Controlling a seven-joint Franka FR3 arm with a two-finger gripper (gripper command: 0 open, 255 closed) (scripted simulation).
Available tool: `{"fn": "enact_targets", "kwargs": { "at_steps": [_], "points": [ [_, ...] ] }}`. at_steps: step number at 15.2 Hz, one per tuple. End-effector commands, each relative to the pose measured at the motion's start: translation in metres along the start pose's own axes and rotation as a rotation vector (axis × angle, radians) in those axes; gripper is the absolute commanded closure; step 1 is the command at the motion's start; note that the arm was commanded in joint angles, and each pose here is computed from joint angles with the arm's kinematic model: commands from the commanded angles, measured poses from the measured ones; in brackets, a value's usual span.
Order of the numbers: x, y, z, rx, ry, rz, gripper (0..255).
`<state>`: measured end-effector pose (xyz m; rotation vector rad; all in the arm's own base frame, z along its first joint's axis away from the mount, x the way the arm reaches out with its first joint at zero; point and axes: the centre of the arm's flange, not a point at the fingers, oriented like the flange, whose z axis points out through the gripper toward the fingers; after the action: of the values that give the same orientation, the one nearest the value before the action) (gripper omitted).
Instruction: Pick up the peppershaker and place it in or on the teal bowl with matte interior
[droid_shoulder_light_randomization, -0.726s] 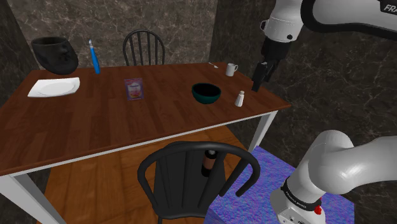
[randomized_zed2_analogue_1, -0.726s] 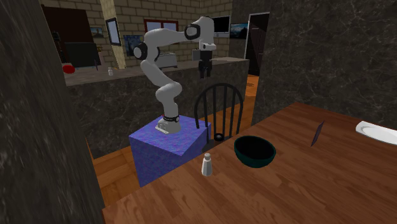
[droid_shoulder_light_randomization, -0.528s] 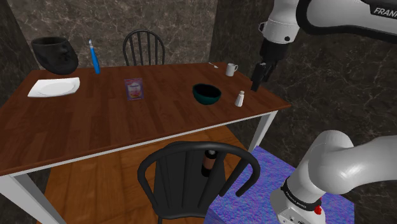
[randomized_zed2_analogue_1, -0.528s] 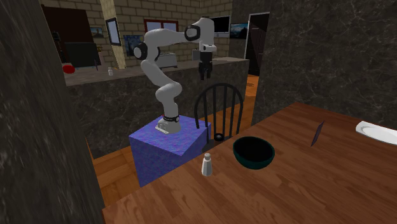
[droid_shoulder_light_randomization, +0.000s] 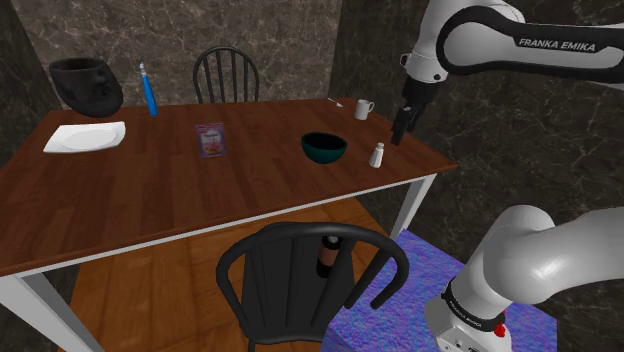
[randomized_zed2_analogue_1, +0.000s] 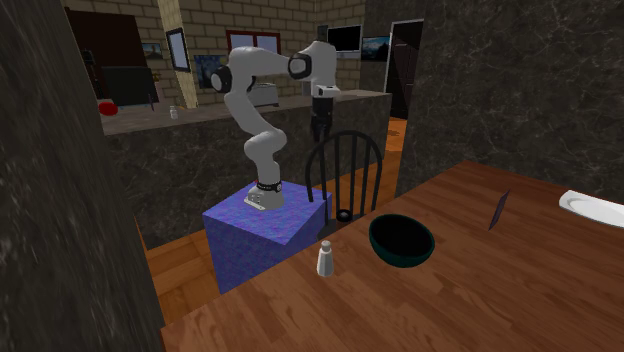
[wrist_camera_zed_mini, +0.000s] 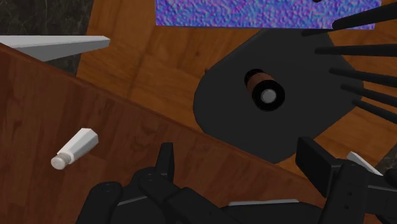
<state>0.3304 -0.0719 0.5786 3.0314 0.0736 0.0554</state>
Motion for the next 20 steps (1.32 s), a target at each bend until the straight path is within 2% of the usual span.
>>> {"fn": "enact_targets", "kwargs": {
  "at_steps": [1,20],
  "points": [
    [0.008,0.02,0.018,0.0,0.001,-0.013,0],
    [0.098,0.207,0.162,0.01,0.002,-0.113,0]
  ]
}}
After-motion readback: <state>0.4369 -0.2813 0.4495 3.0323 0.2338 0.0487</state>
